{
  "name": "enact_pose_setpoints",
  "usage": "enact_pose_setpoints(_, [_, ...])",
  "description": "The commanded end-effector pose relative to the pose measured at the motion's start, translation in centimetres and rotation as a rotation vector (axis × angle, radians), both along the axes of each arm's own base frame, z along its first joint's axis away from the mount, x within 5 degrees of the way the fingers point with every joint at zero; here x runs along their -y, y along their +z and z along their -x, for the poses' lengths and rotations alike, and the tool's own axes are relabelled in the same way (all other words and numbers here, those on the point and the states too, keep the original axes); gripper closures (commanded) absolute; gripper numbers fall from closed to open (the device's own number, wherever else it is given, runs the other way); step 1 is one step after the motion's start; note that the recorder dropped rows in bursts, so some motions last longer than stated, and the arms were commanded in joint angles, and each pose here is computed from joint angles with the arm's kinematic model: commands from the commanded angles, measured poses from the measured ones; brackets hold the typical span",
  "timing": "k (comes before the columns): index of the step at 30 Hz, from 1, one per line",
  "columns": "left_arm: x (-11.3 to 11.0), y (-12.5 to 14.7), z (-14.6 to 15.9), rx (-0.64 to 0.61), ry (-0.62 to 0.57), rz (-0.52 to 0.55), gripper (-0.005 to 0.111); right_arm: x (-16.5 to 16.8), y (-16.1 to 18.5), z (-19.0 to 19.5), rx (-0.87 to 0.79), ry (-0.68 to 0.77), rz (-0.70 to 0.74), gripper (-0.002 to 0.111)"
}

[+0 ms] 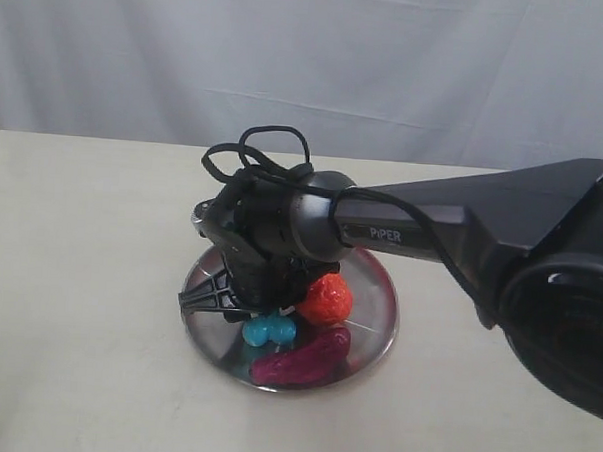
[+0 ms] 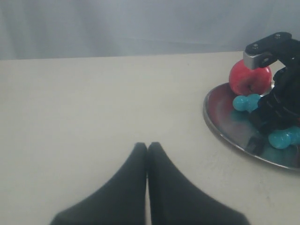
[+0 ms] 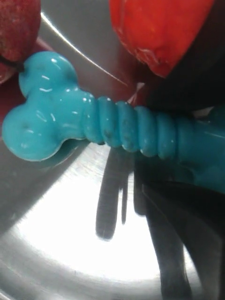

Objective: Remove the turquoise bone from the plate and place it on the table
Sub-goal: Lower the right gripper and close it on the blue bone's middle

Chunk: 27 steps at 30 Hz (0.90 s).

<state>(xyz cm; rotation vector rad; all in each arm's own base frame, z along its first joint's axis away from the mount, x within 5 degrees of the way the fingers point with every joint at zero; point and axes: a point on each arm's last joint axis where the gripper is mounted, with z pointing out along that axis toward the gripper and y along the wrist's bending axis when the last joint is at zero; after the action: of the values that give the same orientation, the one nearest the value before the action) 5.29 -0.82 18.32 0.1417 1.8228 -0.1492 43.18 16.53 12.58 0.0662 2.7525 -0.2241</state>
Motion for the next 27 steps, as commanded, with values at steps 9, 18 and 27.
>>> enact_pose_setpoints(9, [0.0,-0.1,0.0,-0.001,-0.002,0.001,0.107,0.2,-0.2,-0.2,0.004,-0.002,0.01,0.074])
enact_pose_setpoints(18, [0.0,-0.1,0.0,-0.001,-0.002,0.001,0.107,0.3,-0.1,-0.2,0.004,-0.001,0.015,0.109])
enact_pose_setpoints(27, [0.0,-0.1,0.0,-0.001,-0.002,0.001,0.107,0.4,1.4,-0.1,0.027,-0.005,0.007,0.109])
